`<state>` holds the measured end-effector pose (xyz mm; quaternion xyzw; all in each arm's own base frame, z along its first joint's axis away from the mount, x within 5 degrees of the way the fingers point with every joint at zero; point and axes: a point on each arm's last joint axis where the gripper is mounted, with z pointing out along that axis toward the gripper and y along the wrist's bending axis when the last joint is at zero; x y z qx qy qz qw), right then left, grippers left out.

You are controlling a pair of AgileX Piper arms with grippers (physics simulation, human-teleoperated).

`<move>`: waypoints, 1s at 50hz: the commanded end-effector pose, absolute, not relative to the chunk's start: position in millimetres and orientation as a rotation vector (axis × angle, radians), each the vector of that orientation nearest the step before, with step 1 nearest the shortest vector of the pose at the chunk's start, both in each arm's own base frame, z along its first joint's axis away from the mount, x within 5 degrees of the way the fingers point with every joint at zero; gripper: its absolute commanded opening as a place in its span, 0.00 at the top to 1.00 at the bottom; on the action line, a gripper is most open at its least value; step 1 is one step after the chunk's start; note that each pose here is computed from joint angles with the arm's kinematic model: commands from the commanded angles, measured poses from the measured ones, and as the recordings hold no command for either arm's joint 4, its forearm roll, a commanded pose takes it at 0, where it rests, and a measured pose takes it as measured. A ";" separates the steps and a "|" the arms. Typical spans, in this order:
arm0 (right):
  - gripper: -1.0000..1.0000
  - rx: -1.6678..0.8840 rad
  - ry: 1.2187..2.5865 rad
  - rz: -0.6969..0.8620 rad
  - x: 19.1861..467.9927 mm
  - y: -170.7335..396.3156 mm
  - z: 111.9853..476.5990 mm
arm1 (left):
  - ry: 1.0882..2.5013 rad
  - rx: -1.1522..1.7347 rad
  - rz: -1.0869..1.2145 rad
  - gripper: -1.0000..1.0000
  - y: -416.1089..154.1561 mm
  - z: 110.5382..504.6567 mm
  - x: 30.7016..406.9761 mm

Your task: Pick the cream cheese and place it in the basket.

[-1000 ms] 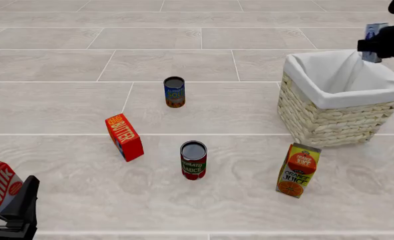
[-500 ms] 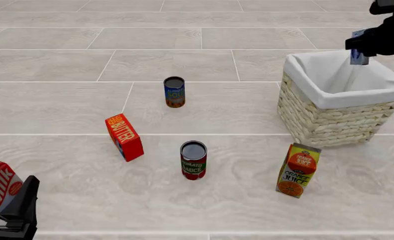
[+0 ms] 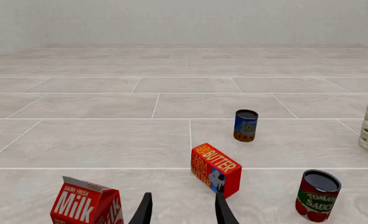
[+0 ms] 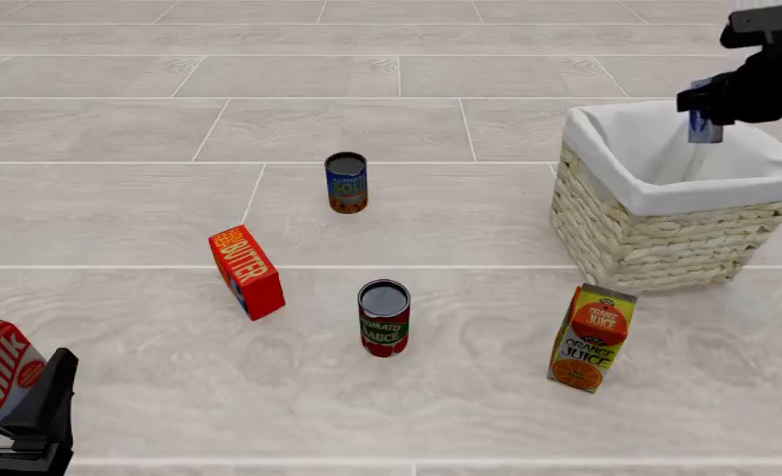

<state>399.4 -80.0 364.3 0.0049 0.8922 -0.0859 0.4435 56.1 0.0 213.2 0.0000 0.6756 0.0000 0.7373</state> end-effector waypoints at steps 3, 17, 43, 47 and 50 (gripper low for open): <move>1.00 0.047 2.200 -0.199 409.7 -82.4 355.7 | 1.484 0.000 0.000 0.00 0.0 213.2 56.1; 1.00 0.103 2.182 -0.187 420.9 -90.5 341.1 | 1.484 0.000 0.000 0.00 0.0 213.2 56.1; 1.00 0.084 2.222 -0.181 429.6 -87.9 309.8 | 1.484 0.000 0.000 0.00 0.0 213.2 56.1; 1.00 0.090 2.225 -0.177 432.6 -88.3 305.1 | 1.484 0.000 0.000 0.00 0.0 213.2 56.1; 1.00 0.086 2.228 -0.175 433.9 -87.3 303.7 | 1.484 0.000 0.000 0.00 0.0 213.2 56.1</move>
